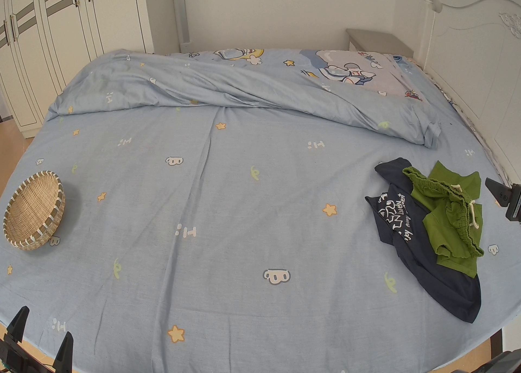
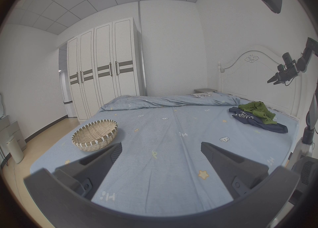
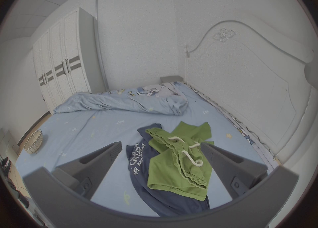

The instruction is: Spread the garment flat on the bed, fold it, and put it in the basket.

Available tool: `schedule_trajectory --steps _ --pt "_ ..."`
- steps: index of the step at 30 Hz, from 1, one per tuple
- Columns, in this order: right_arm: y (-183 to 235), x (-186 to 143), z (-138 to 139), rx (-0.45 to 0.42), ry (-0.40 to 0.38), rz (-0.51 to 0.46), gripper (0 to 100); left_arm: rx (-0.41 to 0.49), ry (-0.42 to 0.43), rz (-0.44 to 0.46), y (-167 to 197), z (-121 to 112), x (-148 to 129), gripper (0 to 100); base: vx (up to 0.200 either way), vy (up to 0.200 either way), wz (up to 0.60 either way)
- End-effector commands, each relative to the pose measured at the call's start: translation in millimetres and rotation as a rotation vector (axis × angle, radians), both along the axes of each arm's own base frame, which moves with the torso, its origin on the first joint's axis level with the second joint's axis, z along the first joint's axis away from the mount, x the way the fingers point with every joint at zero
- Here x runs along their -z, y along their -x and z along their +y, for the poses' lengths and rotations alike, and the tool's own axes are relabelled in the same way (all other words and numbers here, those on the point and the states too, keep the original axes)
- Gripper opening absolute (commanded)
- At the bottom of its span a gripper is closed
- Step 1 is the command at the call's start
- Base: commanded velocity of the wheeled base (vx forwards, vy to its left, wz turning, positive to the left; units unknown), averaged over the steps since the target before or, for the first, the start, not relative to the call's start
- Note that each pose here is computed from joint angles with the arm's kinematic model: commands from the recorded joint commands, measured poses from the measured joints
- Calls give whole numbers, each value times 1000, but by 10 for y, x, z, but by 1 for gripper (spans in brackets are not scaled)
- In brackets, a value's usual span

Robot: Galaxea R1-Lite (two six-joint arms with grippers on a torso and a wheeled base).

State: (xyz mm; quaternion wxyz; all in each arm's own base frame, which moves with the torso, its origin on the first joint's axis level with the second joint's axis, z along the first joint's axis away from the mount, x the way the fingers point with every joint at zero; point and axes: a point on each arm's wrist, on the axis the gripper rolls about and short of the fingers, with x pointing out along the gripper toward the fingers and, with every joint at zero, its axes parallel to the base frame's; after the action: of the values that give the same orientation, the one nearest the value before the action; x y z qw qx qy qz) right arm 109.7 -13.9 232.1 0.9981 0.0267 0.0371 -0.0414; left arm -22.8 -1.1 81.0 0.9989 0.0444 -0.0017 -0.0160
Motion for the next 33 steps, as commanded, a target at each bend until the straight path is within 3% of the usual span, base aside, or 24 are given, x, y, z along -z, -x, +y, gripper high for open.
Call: schedule_trajectory --steps 1,11,16,24,28,33 --pt "-221 116 -51 12 -12 93 100 0 1 -1 2 0 49 100 0 -200 0" --pt "-304 198 -53 2 -14 140 100 0 1 0 0 0 53 100 0 -200 0" --pt "-346 230 13 -48 -12 159 100 2 3 0 0 0 53 100 0 -200 0" --pt "-679 404 83 -114 17 264 100 2 10 1 0 1 53 100 0 0 0" --pt "-919 475 113 -139 54 236 100 2 10 1 0 1 53 100 0 0 0" --pt "-1192 565 351 -249 87 213 100 -1 12 1 0 1 53 100 0 0 0"
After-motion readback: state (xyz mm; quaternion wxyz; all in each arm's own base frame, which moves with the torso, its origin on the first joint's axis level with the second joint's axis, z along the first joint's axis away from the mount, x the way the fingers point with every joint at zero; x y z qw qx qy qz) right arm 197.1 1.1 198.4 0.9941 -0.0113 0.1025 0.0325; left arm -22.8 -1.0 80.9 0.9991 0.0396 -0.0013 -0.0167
